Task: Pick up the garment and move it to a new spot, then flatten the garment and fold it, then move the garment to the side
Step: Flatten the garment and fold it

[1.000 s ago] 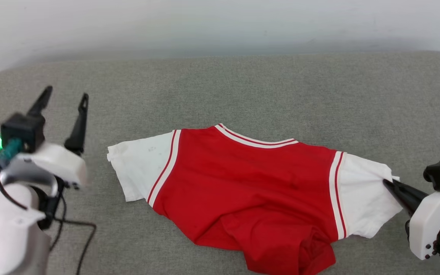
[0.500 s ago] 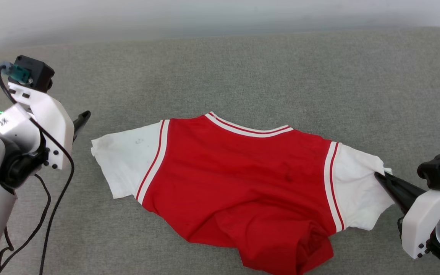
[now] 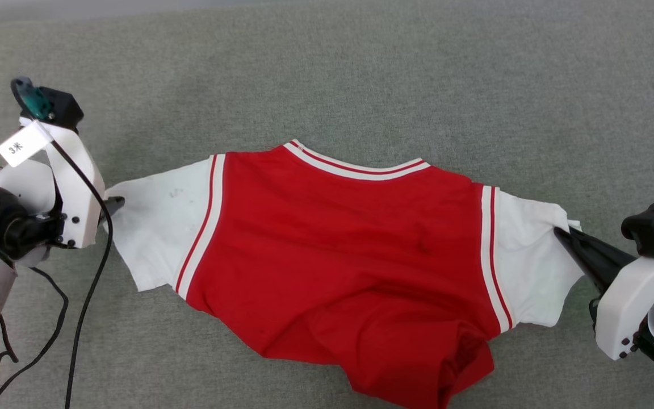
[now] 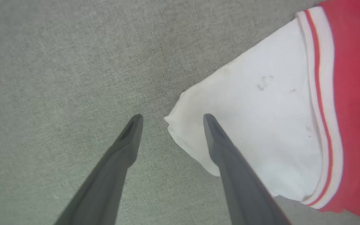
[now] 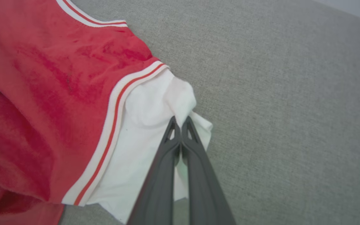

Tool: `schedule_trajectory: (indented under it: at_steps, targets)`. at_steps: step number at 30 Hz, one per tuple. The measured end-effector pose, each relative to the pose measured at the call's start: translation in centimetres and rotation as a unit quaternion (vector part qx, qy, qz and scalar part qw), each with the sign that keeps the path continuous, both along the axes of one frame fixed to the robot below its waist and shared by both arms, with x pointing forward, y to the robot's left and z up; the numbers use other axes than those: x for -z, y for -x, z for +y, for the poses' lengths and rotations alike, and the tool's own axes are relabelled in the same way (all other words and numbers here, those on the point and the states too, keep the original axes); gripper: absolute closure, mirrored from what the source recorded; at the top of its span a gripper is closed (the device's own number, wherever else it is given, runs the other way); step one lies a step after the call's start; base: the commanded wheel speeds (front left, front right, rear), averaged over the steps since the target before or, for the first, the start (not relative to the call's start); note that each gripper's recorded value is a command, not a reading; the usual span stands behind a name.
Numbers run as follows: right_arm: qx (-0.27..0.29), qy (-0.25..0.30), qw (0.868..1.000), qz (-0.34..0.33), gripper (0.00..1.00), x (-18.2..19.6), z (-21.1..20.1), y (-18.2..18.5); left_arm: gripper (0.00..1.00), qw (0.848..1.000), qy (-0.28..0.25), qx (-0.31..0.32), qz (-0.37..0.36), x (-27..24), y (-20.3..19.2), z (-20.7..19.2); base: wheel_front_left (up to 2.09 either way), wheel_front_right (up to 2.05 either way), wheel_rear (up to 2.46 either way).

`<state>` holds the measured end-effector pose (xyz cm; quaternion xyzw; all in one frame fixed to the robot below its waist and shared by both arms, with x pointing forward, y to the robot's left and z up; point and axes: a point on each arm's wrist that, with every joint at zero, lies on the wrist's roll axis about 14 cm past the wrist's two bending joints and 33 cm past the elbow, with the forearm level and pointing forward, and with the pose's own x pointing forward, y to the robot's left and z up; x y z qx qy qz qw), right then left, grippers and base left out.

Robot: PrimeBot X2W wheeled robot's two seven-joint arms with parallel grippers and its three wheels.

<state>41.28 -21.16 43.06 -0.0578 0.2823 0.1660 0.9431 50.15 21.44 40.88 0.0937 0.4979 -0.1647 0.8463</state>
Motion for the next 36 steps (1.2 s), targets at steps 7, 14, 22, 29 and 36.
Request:
schedule_trajectory:
  at_steps: [7, 14, 22, 29, 36]
  targets:
    - [0.002, 0.002, 1.000, 0.010, 1.00, 1.2, -0.3, -0.5, 0.00, 0.998, -0.011, 0.016, 0.059, 3.5, 0.9, -0.4, 0.00, 0.00, 0.00]
    - [0.004, 0.001, 1.000, 0.013, 1.00, 1.6, -0.5, -0.9, 1.00, 0.996, -0.019, 0.039, 0.078, 4.3, 1.5, -0.9, 0.00, 0.00, 0.00]
    - [-0.002, 0.002, 1.000, -0.025, 1.00, -0.8, -0.3, -1.4, 1.00, 0.997, -0.010, 0.064, -0.036, 1.3, 0.1, -1.4, 0.00, 0.00, 0.00]
    - [-0.004, 0.004, 0.996, -0.084, 1.00, -5.0, -0.6, -1.9, 1.00, 0.972, 0.021, 0.091, -0.216, -6.7, -1.6, -2.5, 0.00, 0.00, 0.00]
    - [-0.008, 0.003, 0.987, -0.161, 1.00, -10.6, -0.5, -2.6, 1.00, 0.930, 0.021, 0.120, -0.348, -14.6, -0.5, -3.3, 0.00, 0.00, 0.00]
